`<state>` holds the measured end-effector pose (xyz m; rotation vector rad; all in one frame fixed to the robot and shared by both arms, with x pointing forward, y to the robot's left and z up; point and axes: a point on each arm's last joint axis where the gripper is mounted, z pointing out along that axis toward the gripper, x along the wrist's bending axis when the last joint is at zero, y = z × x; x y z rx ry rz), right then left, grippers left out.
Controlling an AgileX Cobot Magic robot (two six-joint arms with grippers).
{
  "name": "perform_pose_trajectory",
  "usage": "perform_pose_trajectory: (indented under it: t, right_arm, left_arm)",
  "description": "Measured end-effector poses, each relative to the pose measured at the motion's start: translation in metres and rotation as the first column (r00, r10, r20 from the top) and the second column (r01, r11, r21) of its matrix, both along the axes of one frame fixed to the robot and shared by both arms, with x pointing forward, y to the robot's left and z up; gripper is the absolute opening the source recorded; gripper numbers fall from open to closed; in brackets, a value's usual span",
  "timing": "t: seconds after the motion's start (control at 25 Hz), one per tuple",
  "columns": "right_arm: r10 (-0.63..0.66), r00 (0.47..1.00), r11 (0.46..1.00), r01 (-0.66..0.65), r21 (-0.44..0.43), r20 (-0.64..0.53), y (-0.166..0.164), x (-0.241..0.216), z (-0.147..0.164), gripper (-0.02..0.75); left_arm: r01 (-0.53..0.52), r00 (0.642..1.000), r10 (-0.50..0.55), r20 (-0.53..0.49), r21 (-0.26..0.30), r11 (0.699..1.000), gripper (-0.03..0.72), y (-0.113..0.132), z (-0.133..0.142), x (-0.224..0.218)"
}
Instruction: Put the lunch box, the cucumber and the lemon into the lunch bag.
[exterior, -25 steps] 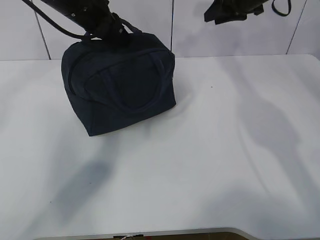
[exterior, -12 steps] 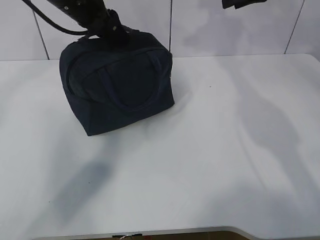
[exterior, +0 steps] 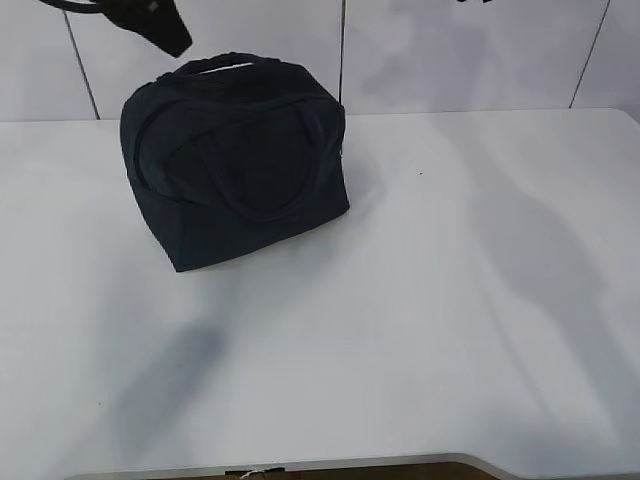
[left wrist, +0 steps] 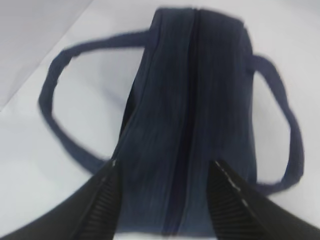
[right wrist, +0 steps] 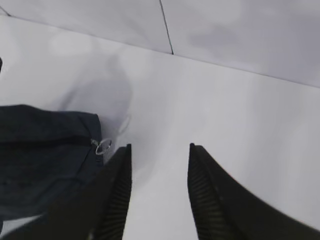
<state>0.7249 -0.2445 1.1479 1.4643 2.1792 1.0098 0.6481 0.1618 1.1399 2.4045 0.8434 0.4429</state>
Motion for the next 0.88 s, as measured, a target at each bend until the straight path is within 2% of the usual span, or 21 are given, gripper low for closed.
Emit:
perform_pose_trajectory:
  t: [0.12, 0.24, 0.28, 0.4, 0.56, 0.68, 0.88]
  right_arm:
    - [0.010, 0.999, 0.999, -0.011, -0.041, -0.034, -0.002, -0.017, 0.006, 0.313]
    - [0.007, 0.999, 0.998, -0.010, -0.066, -0.040, -0.005, -0.040, 0.022, 0.313]
    - [0.006, 0.999, 0.998, -0.009, -0.067, -0.035, -0.006, -0.048, 0.029, 0.313]
    - [0.007, 1.000, 0.998, -0.008, -0.070, -0.009, -0.007, -0.072, 0.049, 0.313]
    - [0.007, 0.999, 0.997, -0.004, -0.072, 0.038, -0.009, -0.102, 0.075, 0.313]
    - [0.007, 0.997, 0.997, -0.002, -0.071, 0.072, -0.010, -0.127, 0.093, 0.313]
    - [0.011, 0.994, 0.997, -0.003, -0.073, 0.106, -0.012, -0.170, 0.112, 0.313]
  left_arm:
    - [-0.078, 0.997, 0.078, 0.006, 0.092, 0.993, 0.400, 0.015, 0.017, -0.013]
    - [-0.196, 0.980, 0.190, 0.057, 0.153, 0.968, 0.400, 0.031, 0.039, -0.029]
    - [-0.245, 0.969, 0.236, 0.078, 0.152, 0.957, 0.400, 0.036, 0.048, -0.034]
    - [-0.377, 0.923, 0.368, 0.111, 0.075, 0.923, 0.400, 0.051, 0.073, -0.052]
    - [-0.478, 0.872, 0.476, 0.119, -0.006, 0.878, 0.400, 0.074, 0.095, -0.078]
    - [-0.505, 0.856, 0.504, 0.114, -0.017, 0.863, 0.400, 0.085, 0.099, -0.100]
    - [-0.509, 0.858, 0.508, 0.081, 0.002, 0.861, 0.400, 0.094, 0.091, -0.148]
